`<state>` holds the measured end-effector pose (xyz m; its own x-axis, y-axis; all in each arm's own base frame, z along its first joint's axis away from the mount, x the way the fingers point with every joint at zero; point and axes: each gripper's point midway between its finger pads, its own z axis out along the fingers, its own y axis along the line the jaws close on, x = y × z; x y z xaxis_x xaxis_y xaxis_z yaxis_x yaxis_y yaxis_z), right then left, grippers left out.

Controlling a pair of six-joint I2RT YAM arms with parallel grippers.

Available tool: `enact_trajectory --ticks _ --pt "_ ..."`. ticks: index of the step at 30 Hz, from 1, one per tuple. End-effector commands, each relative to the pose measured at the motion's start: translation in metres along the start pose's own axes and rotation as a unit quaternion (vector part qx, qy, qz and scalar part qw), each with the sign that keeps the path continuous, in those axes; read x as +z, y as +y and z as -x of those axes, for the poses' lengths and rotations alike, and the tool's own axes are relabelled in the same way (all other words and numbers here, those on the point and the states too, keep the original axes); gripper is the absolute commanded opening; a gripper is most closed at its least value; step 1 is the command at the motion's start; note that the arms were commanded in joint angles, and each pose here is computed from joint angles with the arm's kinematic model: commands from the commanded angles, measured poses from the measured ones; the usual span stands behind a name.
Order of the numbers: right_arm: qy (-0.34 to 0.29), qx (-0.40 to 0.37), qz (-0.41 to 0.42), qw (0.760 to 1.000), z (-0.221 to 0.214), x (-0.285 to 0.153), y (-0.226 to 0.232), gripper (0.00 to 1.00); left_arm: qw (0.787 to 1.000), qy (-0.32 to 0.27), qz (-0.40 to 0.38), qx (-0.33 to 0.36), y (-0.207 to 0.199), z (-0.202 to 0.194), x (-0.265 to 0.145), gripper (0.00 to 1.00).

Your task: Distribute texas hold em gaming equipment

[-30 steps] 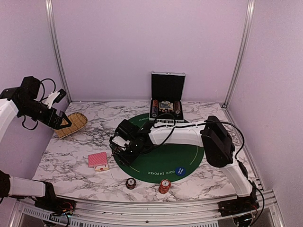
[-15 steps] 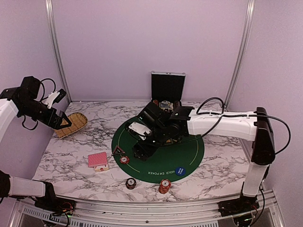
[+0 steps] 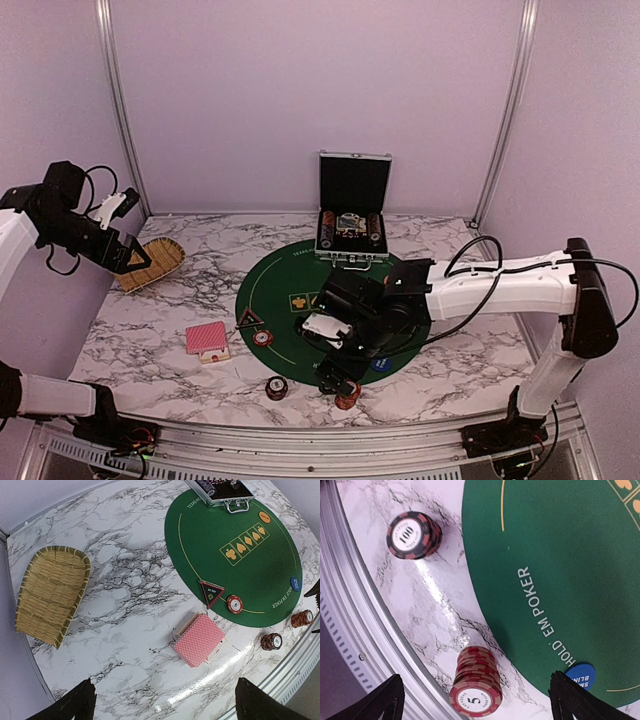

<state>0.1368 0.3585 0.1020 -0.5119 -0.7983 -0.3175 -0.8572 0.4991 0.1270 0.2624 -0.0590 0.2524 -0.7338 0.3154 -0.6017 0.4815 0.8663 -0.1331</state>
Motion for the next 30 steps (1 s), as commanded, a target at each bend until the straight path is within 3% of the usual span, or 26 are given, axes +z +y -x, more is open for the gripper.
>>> enact_trajectory --ticks 1,7,30 --pt "0.009 0.012 0.005 1.0 -0.011 -0.001 0.001 0.99 1.0 -0.008 -0.011 0.007 -0.01 0.0 -0.011 0.99" --pt "0.022 0.012 0.012 1.0 -0.022 0.012 0.003 0.98 1.0 -0.006 -0.012 0.006 -0.009 0.001 -0.01 0.99" --pt "0.038 0.015 0.013 0.999 -0.035 0.034 0.004 0.65 1.0 0.0 -0.015 0.007 -0.008 0.001 -0.006 0.99"
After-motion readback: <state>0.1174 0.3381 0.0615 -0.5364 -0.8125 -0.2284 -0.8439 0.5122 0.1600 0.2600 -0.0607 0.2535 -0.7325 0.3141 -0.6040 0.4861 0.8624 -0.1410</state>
